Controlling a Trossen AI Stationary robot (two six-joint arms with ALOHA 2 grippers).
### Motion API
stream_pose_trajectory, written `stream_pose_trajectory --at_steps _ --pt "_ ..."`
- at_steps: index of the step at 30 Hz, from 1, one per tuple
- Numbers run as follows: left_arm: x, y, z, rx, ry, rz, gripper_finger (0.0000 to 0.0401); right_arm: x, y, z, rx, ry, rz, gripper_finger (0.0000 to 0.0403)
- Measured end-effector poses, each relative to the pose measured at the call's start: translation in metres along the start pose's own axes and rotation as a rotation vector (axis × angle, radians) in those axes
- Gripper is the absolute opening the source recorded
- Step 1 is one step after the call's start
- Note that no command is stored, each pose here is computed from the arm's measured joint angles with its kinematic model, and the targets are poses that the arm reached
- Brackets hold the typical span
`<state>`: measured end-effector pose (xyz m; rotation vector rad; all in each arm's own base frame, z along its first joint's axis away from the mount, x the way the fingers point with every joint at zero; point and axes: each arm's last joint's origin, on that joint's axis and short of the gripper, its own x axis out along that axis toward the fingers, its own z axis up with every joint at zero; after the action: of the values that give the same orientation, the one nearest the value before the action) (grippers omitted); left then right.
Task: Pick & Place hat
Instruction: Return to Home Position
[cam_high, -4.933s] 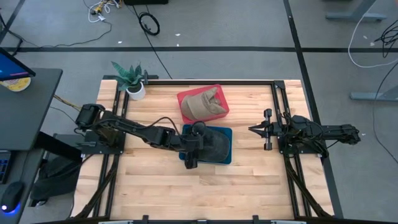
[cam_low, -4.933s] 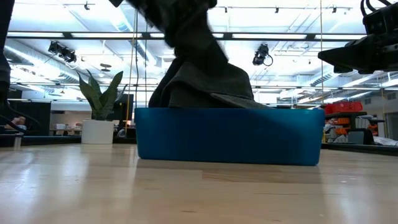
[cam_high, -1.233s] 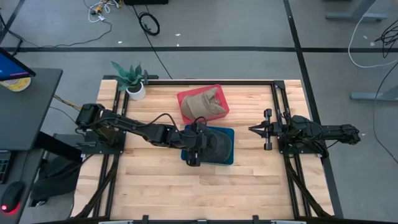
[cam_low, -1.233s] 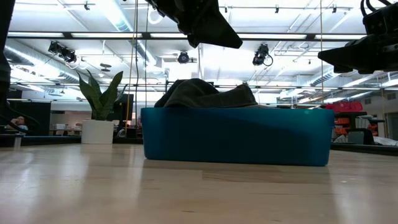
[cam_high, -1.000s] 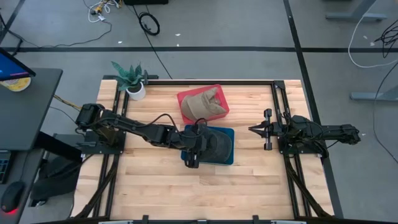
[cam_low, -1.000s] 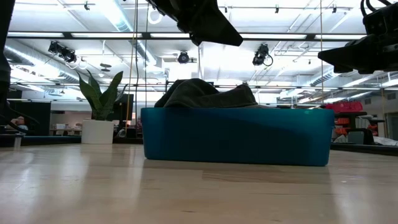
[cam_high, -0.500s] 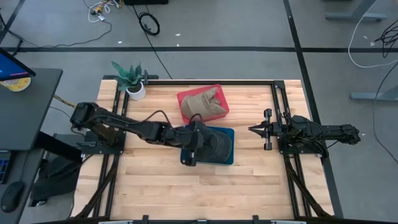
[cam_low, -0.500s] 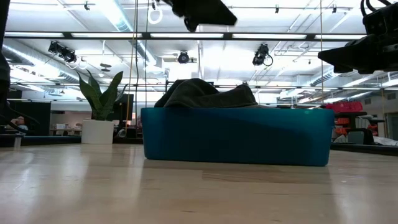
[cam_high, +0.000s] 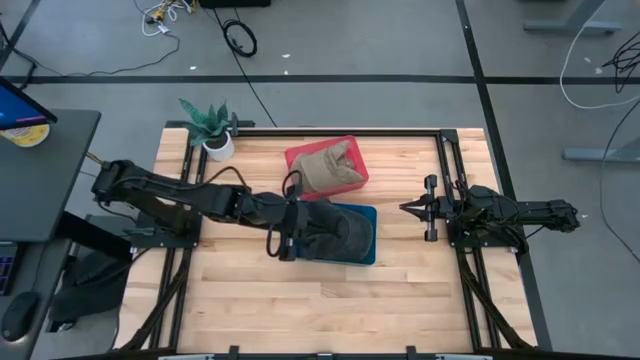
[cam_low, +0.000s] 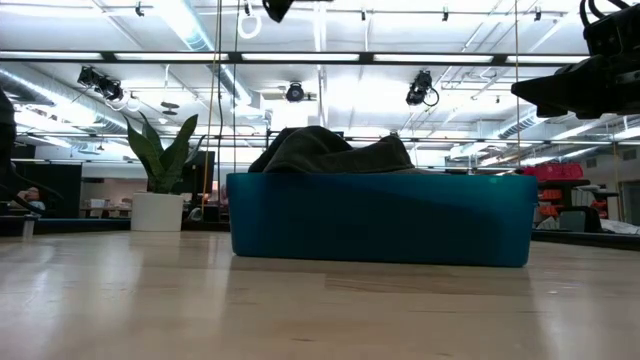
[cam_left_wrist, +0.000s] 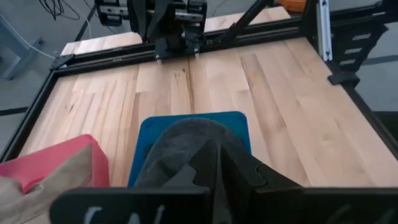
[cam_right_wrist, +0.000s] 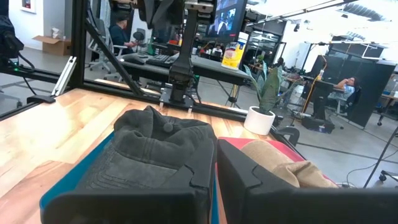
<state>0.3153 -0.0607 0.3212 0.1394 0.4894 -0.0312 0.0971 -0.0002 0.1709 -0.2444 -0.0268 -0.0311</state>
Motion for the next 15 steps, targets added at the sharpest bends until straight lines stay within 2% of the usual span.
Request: stream_pose_trajectory --at_steps 15 --pt "-0.021 0.004 0.003 0.049 -0.002 -0.025 0.0025 0.0 0.0 0.0 0.0 0.0 0.0 0.0024"
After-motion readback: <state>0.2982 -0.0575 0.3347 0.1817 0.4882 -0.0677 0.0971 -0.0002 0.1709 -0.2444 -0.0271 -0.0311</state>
